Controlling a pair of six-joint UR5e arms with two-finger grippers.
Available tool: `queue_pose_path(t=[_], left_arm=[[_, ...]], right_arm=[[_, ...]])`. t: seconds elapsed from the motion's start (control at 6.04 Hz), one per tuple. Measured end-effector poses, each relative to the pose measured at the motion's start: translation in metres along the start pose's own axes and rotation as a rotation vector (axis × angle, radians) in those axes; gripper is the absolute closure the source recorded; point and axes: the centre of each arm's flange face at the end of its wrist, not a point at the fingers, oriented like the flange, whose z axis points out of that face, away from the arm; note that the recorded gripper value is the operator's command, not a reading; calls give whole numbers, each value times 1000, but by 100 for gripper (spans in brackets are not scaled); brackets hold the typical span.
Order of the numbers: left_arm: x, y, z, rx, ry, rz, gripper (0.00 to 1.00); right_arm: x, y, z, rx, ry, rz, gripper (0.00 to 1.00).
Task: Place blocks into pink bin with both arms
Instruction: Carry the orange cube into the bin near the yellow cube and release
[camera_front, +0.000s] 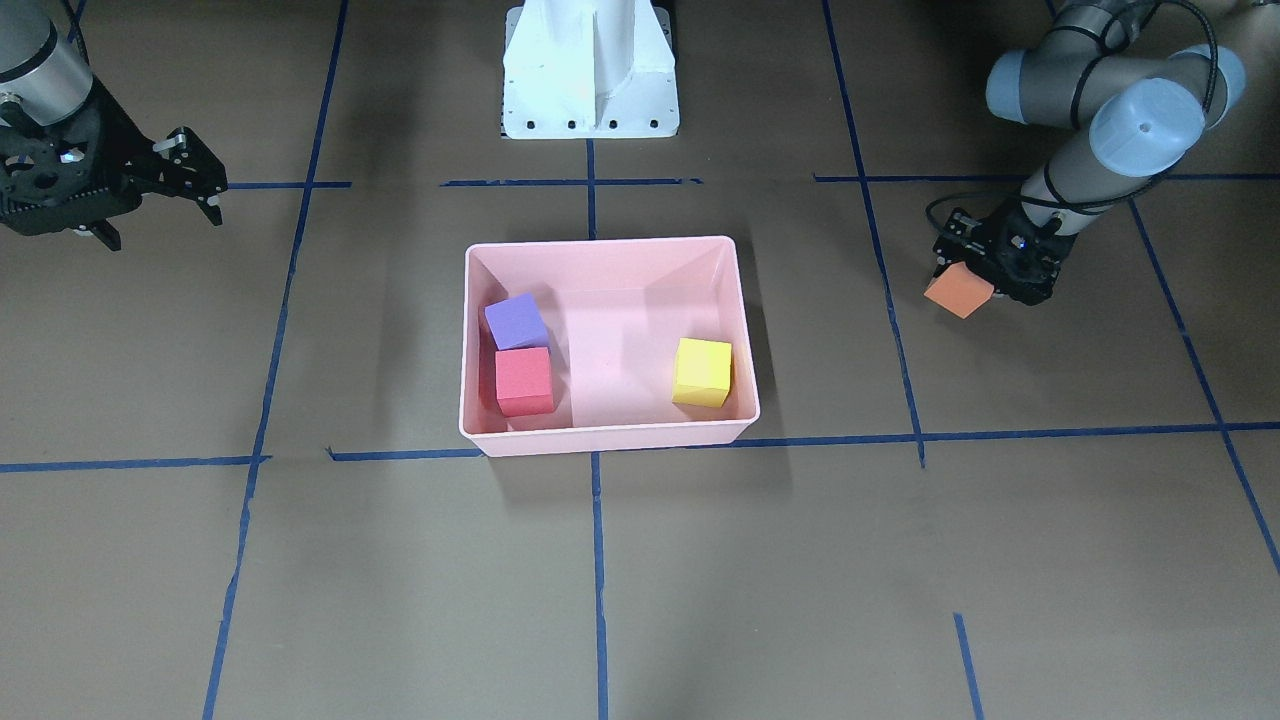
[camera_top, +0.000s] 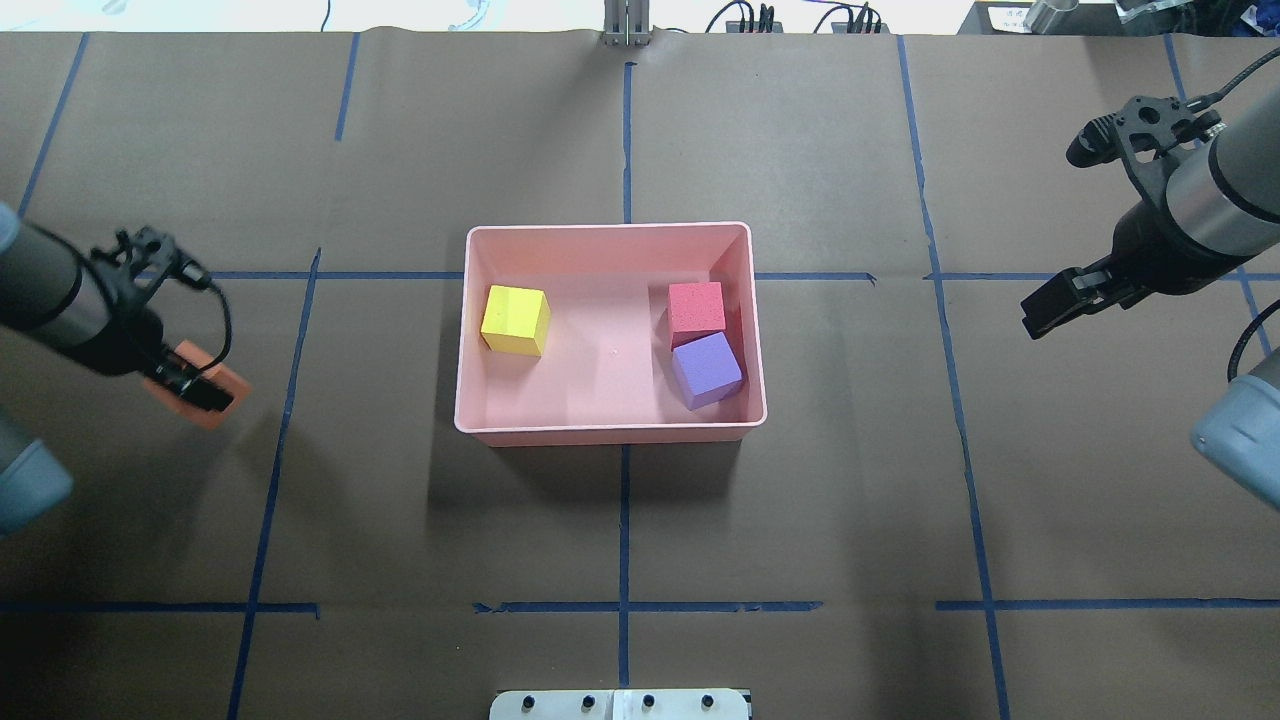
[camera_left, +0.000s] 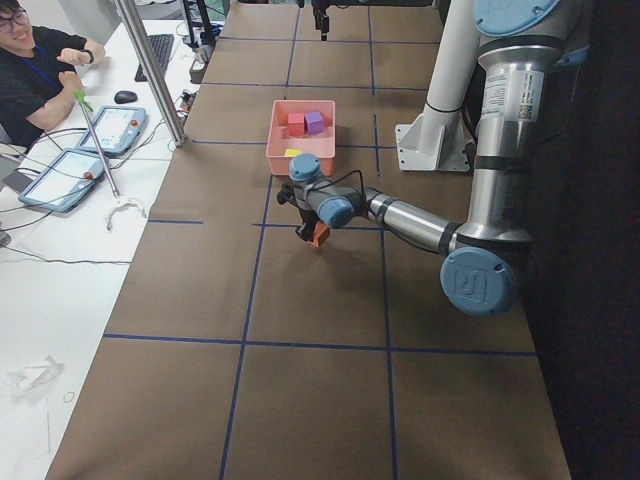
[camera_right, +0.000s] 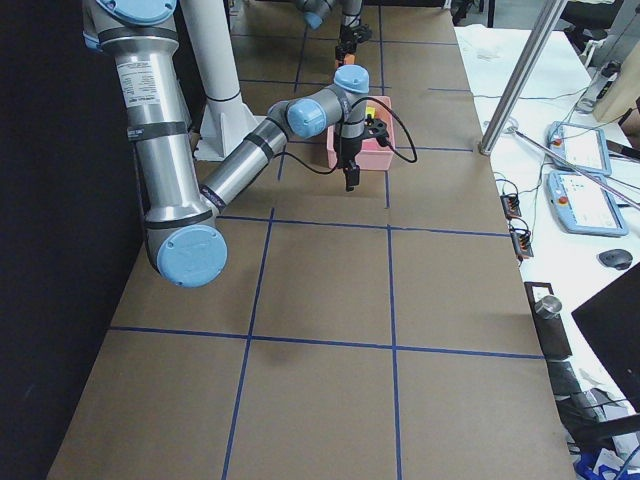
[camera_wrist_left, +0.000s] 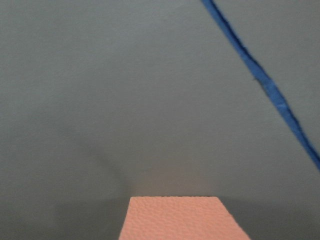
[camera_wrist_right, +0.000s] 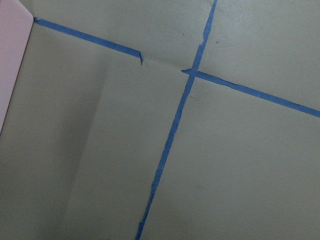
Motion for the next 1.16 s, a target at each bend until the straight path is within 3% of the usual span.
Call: queue_pose_path(t=[0.33, 0.5, 0.66, 0.83, 0.99, 1.16], left_arm=[[91, -98, -87, 40, -56, -192, 42], [143, -123, -99, 67, -50, -293, 39], [199, -139, -90, 80, -46, -359, 33], [242, -148, -78, 87, -45, -394, 9], [266, -149, -73, 88, -37, -417, 0], [275, -148, -71, 83, -32, -432, 0]], right_arm=[[39, 0, -1, -17, -4, -41, 1], [76, 2, -2, -29, -15, -73, 1], [105, 8, -2, -39, -18, -90, 1], [119, 10, 0, -46, -19, -91, 1], [124, 10, 1, -49, -19, -90, 1], [126, 11, 0, -48, -20, -88, 0]])
